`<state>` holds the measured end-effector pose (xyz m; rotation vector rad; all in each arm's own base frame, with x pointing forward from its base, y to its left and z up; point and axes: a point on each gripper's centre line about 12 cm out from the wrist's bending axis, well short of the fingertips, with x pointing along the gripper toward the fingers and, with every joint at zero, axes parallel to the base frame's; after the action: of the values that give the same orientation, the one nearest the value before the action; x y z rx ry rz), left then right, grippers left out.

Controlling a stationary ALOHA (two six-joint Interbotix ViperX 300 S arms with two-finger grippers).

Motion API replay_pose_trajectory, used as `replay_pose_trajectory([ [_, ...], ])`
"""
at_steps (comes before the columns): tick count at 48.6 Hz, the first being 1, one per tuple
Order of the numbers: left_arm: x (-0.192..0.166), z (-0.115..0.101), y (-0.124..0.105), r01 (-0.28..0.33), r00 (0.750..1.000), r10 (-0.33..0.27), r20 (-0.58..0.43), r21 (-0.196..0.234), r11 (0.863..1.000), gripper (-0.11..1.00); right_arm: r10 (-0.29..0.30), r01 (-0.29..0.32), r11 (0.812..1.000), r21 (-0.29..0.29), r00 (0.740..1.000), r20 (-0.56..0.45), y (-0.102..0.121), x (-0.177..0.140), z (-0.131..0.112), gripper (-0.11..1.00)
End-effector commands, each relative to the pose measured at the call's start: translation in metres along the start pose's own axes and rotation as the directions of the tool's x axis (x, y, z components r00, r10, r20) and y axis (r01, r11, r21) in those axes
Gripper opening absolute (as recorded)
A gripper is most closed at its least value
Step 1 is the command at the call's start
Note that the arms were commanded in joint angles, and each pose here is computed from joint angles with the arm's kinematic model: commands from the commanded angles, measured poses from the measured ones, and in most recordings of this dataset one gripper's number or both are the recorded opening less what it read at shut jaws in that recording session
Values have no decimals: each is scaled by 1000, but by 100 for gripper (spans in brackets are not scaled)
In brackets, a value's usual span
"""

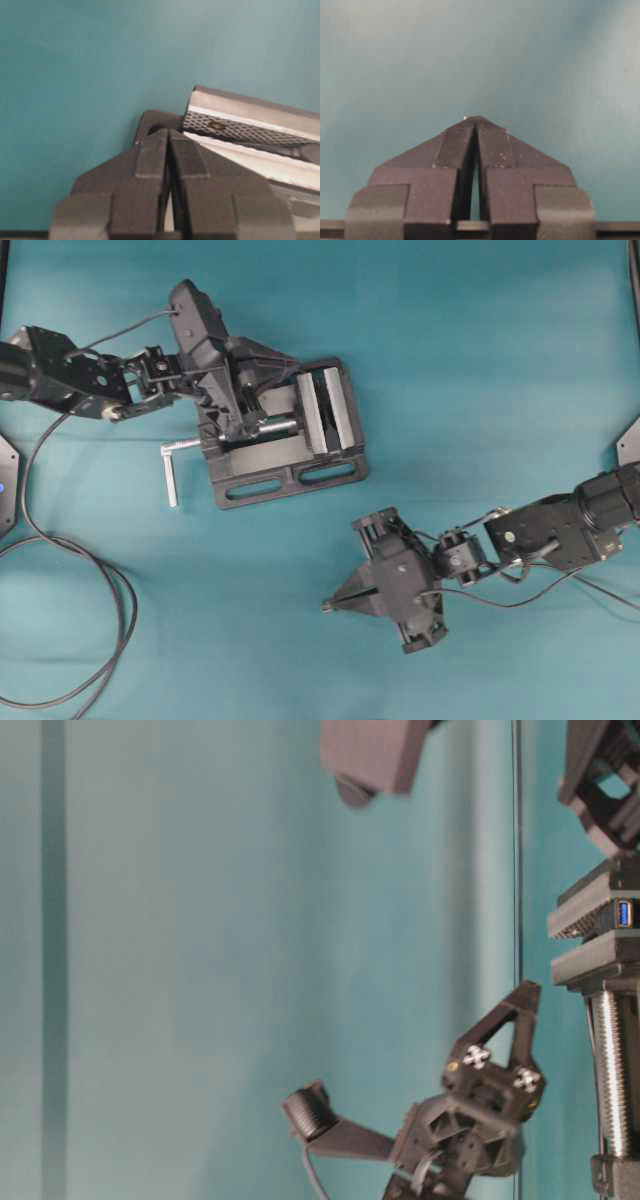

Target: Insert the USB cable into the fixed female connector.

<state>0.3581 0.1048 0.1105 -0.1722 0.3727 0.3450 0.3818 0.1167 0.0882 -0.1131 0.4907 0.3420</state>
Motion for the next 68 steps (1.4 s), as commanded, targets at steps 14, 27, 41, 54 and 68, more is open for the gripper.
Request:
replay_pose_trajectory([
  [14,-56,21,-15,54,997,-54,63,14,998,64,7,-10,999,34,998,66,4,-2,19,1],
  [27,-118,11,-40,158,985,-155,-79,37,987,97,-5,3,999,52,999,34,1,-8,13,1],
  [41,-217,21,-31,237,966,-237,99,10,971,98,-35,34,996,86,999,15,-8,-9,9,33],
  [54,-258,-3,-33,343,906,-366,210,139,929,97,-45,51,993,103,997,-60,-11,-5,0,65],
  [68,-245,-31,-40,370,929,-365,-56,152,917,98,-37,46,990,133,997,-68,-8,-4,-2,65],
])
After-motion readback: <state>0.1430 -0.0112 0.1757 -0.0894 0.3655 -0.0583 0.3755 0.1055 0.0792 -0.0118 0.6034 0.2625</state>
